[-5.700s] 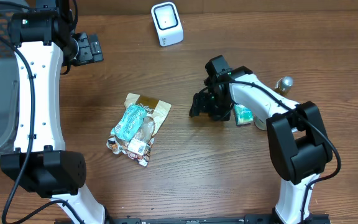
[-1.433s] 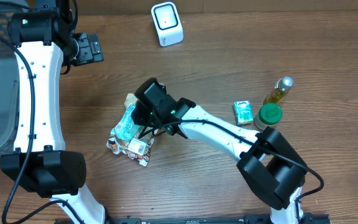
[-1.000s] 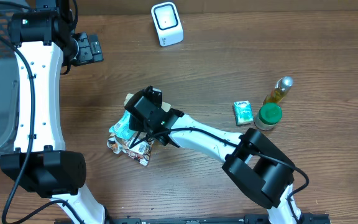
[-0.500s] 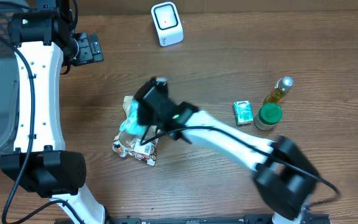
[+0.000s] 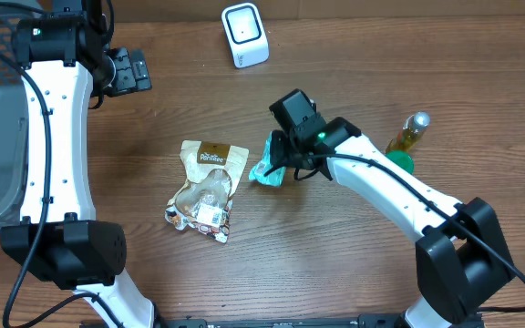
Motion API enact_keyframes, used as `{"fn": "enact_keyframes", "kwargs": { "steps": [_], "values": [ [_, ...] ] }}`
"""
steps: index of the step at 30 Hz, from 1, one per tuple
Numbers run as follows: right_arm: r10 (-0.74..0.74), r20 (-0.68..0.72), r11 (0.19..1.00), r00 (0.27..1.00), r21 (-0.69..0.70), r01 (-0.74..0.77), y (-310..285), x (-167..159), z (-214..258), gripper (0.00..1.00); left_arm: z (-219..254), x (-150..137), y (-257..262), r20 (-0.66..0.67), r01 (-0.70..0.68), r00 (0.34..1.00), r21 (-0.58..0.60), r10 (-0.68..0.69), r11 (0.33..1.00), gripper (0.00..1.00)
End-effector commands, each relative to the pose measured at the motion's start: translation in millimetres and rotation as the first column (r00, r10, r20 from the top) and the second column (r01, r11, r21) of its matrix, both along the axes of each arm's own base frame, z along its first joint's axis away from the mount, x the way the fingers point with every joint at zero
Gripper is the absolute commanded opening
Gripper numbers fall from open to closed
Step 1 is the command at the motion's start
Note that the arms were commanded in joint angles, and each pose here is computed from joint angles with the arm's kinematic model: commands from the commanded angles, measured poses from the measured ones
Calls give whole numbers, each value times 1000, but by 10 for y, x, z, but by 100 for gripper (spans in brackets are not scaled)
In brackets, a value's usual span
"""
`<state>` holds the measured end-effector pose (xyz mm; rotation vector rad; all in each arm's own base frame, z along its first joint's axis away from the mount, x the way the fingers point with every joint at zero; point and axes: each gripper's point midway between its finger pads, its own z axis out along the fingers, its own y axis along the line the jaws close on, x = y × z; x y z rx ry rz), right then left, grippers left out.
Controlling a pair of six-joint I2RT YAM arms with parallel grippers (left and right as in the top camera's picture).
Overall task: Scan the item barcode
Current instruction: 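Lift the mint-green item out of the pile and pull it right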
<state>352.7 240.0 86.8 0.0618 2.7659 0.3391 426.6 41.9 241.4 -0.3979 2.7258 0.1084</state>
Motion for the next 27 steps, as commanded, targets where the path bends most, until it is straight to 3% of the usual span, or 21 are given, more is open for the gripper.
{"fn": "enact_keyframes", "kwargs": {
  "steps": [1, 13, 27],
  "values": [
    [45, 13, 999, 999, 7, -45, 11, -37, -173, 4, 103, -2, -6, 30, -8, 1000, -1, 8, 1000, 100],
    [51, 101, 998, 994, 44, -55, -7, -11, -503, 4, 103, -2, -6, 30, -8, 1000, -1, 8, 1000, 100],
    [36, 127, 999, 991, 29, -40, -34, 43, -491, 6, 103, -2, -7, 30, -8, 1000, -1, 8, 1000, 100]
  ]
}}
